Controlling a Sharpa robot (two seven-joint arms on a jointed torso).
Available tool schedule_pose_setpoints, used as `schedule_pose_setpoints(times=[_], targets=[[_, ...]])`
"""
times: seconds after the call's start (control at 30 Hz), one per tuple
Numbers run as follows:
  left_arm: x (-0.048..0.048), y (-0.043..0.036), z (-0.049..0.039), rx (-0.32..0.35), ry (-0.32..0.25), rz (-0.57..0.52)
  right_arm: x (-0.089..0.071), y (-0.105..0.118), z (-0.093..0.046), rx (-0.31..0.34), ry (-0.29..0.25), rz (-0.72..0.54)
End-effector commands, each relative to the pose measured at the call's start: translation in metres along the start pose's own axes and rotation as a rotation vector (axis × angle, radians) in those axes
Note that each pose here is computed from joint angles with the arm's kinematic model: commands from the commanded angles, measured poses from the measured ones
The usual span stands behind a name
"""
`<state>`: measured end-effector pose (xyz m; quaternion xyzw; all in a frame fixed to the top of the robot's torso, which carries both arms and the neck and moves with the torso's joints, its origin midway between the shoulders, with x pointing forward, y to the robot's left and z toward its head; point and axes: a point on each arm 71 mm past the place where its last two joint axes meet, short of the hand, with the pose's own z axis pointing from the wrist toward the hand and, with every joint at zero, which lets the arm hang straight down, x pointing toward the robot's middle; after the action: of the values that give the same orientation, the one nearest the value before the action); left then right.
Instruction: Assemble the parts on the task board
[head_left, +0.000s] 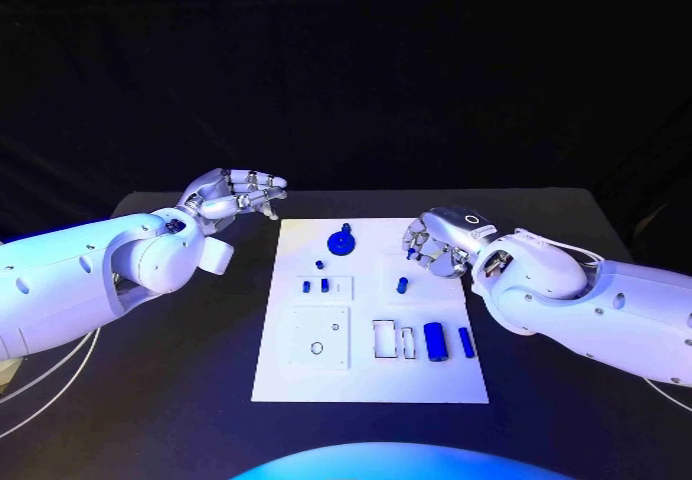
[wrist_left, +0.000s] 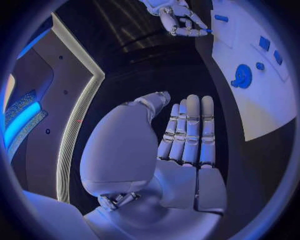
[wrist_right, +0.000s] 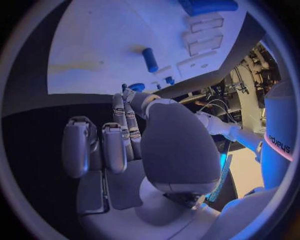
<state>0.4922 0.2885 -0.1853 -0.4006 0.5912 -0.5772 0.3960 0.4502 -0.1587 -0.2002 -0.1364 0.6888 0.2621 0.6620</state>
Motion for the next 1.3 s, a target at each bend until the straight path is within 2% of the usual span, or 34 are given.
schedule_pose_setpoints(times=[0.03, 0.23, 0.5, 0.83, 1.3], targets=[[0.0028, -0.0006, 0.0009, 0.005, 0.006, -0.013, 0.000, 0.022, -0.006, -0.082, -0.052, 0.070], [0.0063, -0.0003, 0.0020, 0.007, 0.009, -0.017, 0.009, 0.052, -0.010, -0.162, -0.051, 0.113], [0.0123, 0.0000, 0.0035, 0.009, 0.013, -0.023, 0.032, 0.078, -0.009, -0.216, -0.012, 0.141], [0.0230, -0.0008, 0.0051, 0.015, 0.019, -0.034, 0.060, 0.097, -0.006, -0.236, 0.047, 0.137], [0.0293, -0.0012, 0.0062, 0.015, 0.030, -0.044, 0.075, 0.107, -0.001, -0.234, 0.081, 0.116]])
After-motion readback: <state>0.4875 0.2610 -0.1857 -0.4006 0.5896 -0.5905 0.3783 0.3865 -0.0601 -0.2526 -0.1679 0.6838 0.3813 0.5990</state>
